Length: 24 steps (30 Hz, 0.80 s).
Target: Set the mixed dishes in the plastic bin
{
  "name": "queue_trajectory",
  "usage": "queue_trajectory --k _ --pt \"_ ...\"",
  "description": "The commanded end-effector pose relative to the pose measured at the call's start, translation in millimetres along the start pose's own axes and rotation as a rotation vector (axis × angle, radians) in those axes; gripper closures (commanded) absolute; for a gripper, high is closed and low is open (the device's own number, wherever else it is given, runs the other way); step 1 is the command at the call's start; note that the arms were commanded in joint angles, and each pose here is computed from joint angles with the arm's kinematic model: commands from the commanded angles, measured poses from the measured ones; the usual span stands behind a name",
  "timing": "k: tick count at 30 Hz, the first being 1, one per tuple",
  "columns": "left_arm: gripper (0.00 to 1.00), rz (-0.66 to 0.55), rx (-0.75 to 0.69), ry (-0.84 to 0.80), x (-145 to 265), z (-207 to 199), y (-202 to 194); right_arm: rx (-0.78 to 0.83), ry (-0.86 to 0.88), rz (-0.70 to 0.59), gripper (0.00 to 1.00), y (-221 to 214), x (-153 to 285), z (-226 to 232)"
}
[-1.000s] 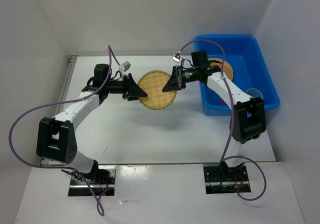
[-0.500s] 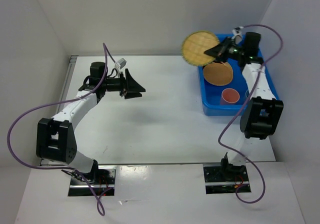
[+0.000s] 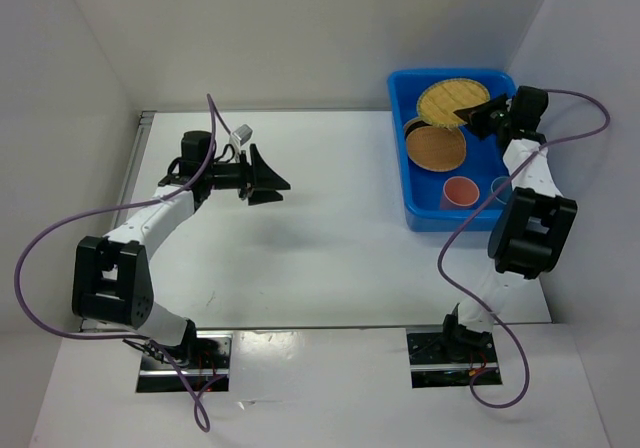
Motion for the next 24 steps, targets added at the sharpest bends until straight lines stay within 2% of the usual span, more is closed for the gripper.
queue_trajectory --k 1,11,19,20,21,24 --pt "0.22 -0.036 -0.063 -0.015 9 -13 2 -0.027 -0.044 -0.12 1.0 19 -8 0" --pt "0.21 -0.081 -0.037 0.009 17 -21 -10 -0.061 -0.202 0.004 1.0 -14 -60 -59" --pt "0.21 -0.142 -0.048 0.025 27 -27 -17 -0.041 -0.25 0.07 1.0 -29 -77 -73" --pt "0.21 -0.149 -0.039 0.03 28 -26 -19 -0.041 -0.251 0.07 0.96 -29 -77 -73" --pt "0.21 -0.149 -0.039 0.03 28 -25 -22 -0.047 -0.262 0.079 0.82 -29 -76 -72" --pt "0.21 -0.165 -0.032 0.039 29 -24 -22 -0.051 -0.297 0.093 0.48 -32 -72 -76"
Point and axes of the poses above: each gripper's point midway between its finger pads, its own x axis back along the fingers, its own z axis along the line the jaws close on, y = z × x, the point moved 4 cm from there along x, back along the fingers, and after that the axes turned 3 degrees about x, right-handed, at the moved point
